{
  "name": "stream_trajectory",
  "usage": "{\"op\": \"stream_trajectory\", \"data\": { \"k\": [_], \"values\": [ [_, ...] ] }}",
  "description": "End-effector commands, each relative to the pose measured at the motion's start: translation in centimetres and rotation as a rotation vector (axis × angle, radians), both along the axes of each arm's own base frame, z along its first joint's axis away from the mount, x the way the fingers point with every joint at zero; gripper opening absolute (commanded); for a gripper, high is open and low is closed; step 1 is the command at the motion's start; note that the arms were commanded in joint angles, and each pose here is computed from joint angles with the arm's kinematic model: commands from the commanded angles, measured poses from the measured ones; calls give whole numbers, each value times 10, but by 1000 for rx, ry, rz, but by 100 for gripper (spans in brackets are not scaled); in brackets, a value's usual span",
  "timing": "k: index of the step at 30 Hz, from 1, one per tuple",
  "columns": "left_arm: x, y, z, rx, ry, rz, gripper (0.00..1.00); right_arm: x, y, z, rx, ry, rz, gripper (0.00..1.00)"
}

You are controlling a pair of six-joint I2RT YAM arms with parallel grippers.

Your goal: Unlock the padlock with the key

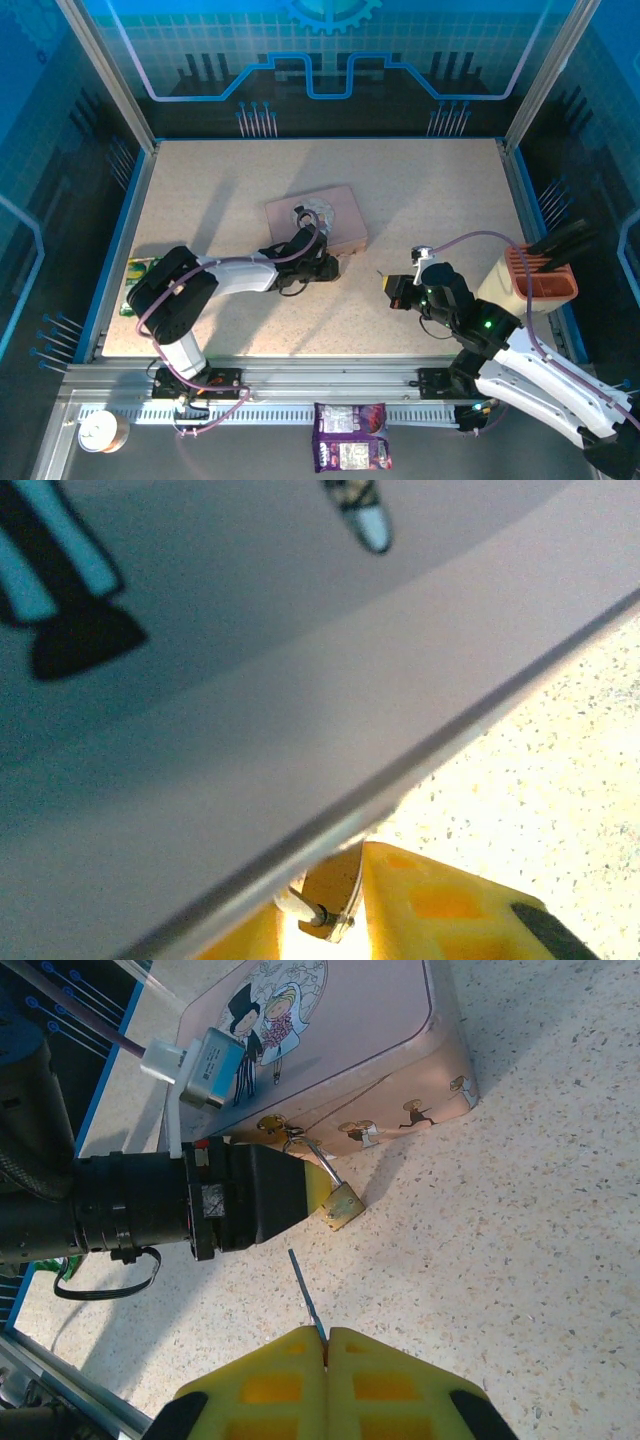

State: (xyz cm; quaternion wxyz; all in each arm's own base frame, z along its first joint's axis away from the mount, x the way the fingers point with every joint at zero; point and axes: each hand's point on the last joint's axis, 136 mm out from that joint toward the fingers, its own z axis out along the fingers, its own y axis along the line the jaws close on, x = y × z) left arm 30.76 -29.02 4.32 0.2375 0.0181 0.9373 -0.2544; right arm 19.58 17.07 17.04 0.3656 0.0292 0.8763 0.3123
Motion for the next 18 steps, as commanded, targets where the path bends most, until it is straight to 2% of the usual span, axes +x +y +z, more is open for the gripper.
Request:
{"op": "stream_trajectory", "data": {
  "k": [1,11,15,18],
  "values": [
    [-3,-2,14,-29,-63,-20,31,2,-3,10,17,-2,-22,0],
    [-14,7,26,-149,-155,102,62,3,3,7,37,9,-12,0],
    [-16,11,19,-149,-143,202,64,4,4,4,43,10,-12,0],
    [-20,11,12,-82,-120,277,69,4,5,3,51,13,-9,0]
  ]
}}
